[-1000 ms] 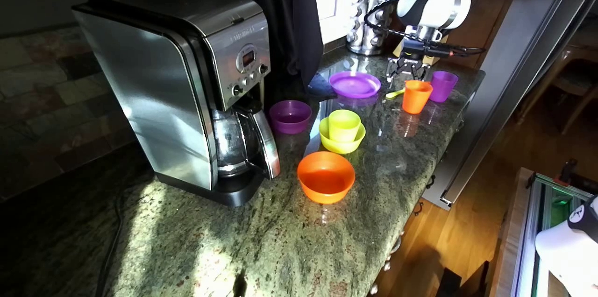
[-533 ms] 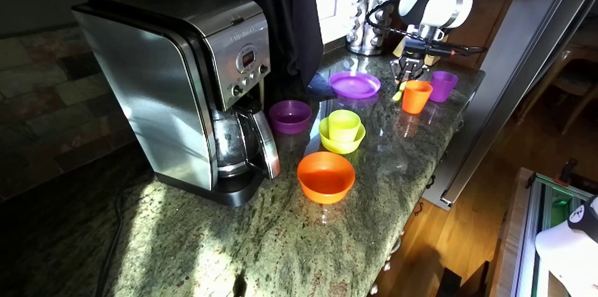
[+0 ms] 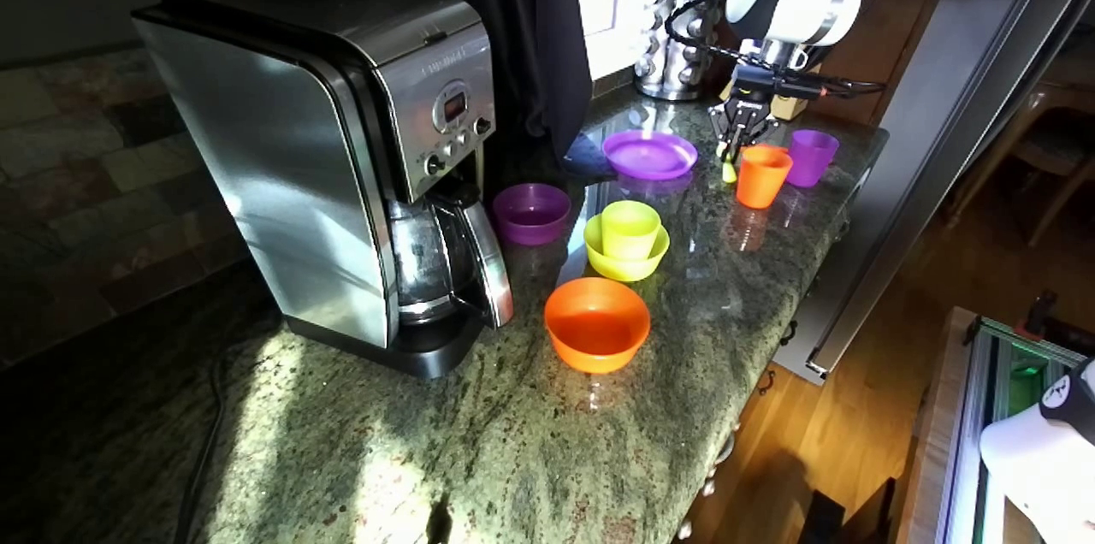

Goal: Place the green cup in the bowl and place the green knife on the green bowl

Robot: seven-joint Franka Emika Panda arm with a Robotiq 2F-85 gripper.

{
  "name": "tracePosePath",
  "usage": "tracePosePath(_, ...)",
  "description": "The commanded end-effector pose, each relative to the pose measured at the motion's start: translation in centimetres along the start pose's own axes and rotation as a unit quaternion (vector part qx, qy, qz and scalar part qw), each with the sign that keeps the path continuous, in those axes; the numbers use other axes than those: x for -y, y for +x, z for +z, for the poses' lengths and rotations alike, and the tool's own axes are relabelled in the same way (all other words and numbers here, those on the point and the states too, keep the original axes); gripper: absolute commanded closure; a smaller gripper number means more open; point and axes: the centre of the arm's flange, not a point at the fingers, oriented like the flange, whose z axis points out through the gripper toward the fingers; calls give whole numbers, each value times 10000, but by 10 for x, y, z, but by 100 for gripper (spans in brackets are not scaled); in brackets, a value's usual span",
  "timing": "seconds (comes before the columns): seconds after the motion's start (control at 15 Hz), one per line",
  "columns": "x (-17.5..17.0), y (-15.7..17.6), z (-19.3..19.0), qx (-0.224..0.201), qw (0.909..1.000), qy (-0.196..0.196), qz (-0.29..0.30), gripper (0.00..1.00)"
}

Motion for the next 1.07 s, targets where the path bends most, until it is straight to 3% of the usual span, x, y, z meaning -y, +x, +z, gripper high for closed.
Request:
tracePosePath(0.0,3,-14,-34,-169,9995,264,-45,96)
tracePosePath(0.47,18,-55,-111,-557,9943,896,-117,96)
tracePosePath(1.0,57,-144,-135,-1394,9799,1414,-195,96)
